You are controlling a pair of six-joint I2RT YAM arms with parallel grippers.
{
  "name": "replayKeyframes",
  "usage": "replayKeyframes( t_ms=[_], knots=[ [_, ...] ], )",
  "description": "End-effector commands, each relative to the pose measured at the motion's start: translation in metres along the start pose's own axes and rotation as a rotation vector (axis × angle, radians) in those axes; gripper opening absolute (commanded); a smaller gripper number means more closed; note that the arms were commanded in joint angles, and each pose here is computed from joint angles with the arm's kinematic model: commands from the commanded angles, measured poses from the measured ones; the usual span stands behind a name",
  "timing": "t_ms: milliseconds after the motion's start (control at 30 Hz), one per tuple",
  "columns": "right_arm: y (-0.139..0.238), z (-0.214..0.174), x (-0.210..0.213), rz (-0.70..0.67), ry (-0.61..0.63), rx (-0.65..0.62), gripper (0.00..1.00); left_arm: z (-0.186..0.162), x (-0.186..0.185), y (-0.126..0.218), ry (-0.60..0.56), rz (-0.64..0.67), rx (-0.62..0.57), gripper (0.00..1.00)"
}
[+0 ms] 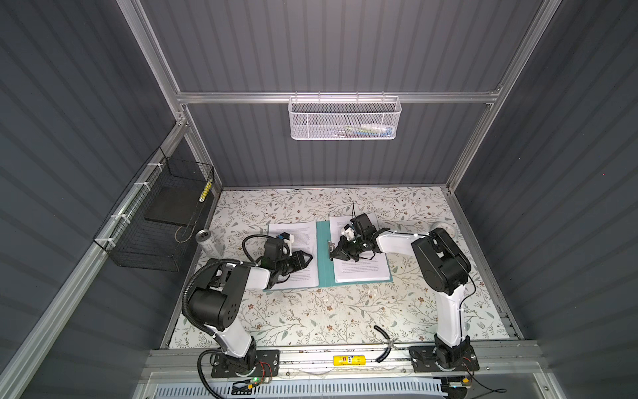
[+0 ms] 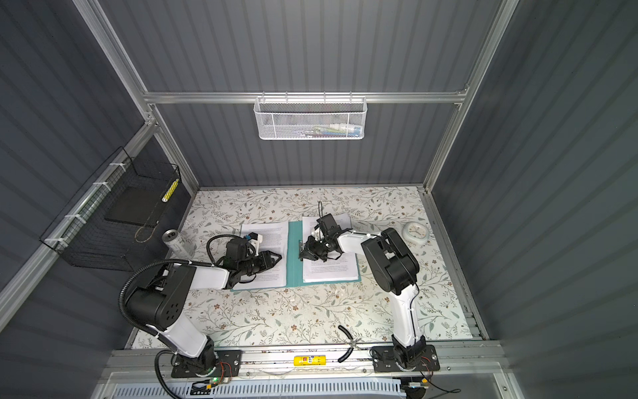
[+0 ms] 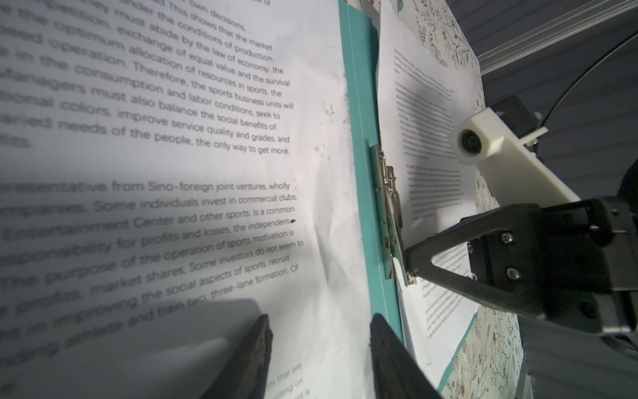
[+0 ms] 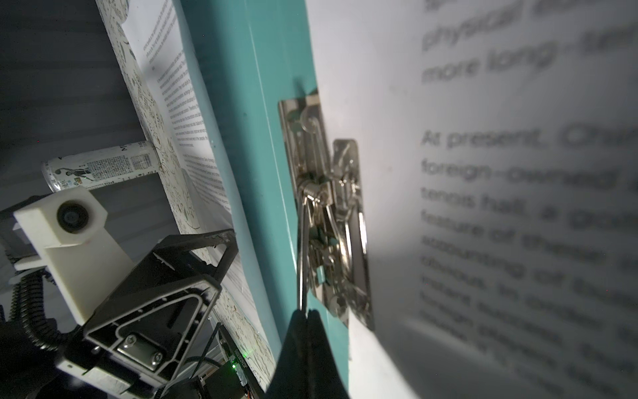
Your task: Put the files into the folder
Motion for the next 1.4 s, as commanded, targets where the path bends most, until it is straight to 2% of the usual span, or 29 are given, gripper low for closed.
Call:
replayKeyframes(
  t_ms=[0,500,1033,1367],
  knots=[
    [-0.016,-0.034,-0.065,-0.246,-0.096,0.090,0.00,-0.011,0.019,0.001,0.031,0.055,0.029,0.48],
    [-0.009,-0.039,-0.085,-0.358,-0.069,0.095,0.00,-0.012,0.023,-0.002,0.041,0.067,0.040,0.48],
    [-0.001,-0.037,-0.084,-0.303,-0.072,0.064,0.00,-0.013,0.028,-0.003,0.047,0.087,0.044,0.47],
    [-0.014,-0.038,-0.087,-0.336,-0.049,0.112,0.00,-0.015,0.031,-0.006,0.056,0.086,0.058,0.47]
  ],
)
Point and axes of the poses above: each gripper's point midway between its finger pads, its own y axis back along the fingers, its own x axis along the line the jaws close on, z = x × y, the point moved 3 cm from there along y, back along the fingers, and after that the axes turned 13 degrees about y, right-handed, at the moved point
